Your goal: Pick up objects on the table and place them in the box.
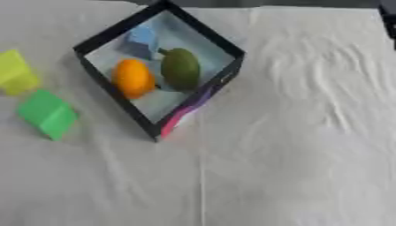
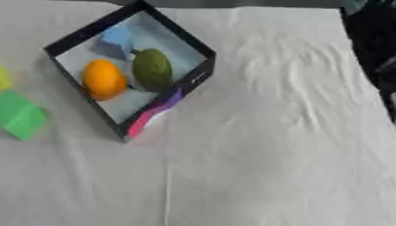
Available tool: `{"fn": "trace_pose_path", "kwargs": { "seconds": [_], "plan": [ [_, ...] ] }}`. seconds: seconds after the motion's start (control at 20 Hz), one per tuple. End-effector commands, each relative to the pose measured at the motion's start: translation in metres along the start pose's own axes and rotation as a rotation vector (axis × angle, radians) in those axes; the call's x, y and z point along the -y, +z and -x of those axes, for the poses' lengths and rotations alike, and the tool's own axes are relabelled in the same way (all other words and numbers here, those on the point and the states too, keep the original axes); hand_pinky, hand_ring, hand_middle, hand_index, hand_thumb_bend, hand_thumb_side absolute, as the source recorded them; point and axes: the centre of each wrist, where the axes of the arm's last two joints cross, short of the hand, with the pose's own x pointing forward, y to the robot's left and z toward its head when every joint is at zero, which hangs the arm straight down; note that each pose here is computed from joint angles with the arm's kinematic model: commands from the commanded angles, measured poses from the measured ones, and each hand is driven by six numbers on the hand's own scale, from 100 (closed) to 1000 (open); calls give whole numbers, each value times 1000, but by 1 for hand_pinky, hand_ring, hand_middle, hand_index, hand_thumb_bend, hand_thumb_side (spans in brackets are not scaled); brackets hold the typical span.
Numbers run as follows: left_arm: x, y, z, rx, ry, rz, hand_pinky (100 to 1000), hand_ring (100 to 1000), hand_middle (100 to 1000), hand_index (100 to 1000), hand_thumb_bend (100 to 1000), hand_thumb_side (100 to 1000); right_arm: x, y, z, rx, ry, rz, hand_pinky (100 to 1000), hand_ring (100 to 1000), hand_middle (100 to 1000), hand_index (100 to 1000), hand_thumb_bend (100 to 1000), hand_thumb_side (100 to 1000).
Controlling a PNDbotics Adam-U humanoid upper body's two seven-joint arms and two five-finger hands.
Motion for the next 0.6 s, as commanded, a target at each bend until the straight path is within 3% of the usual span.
{"fn": "trace_pose_path", "kwargs": {
  "seconds": [0.05,0.3,0.45,0.6],
  "plan": [
    [-8,-9,-10,19,-15,0,832,691,809,762,100,565,6,-33,-16,75,-7,17,739,682,705,801,444,333],
    [-14,-7,-11,11,-3,-48,833,692,815,765,100,565,-8,-60,-33,99,-34,-6,738,676,699,798,445,316],
    [-15,-6,-11,12,2,-75,834,693,816,765,100,566,-13,-75,-44,120,-29,-11,728,681,701,794,447,374],
    [-17,-6,-12,12,5,-96,834,693,815,763,100,566,-18,-85,-54,151,-13,-16,730,682,702,794,448,375]
  ]
}}
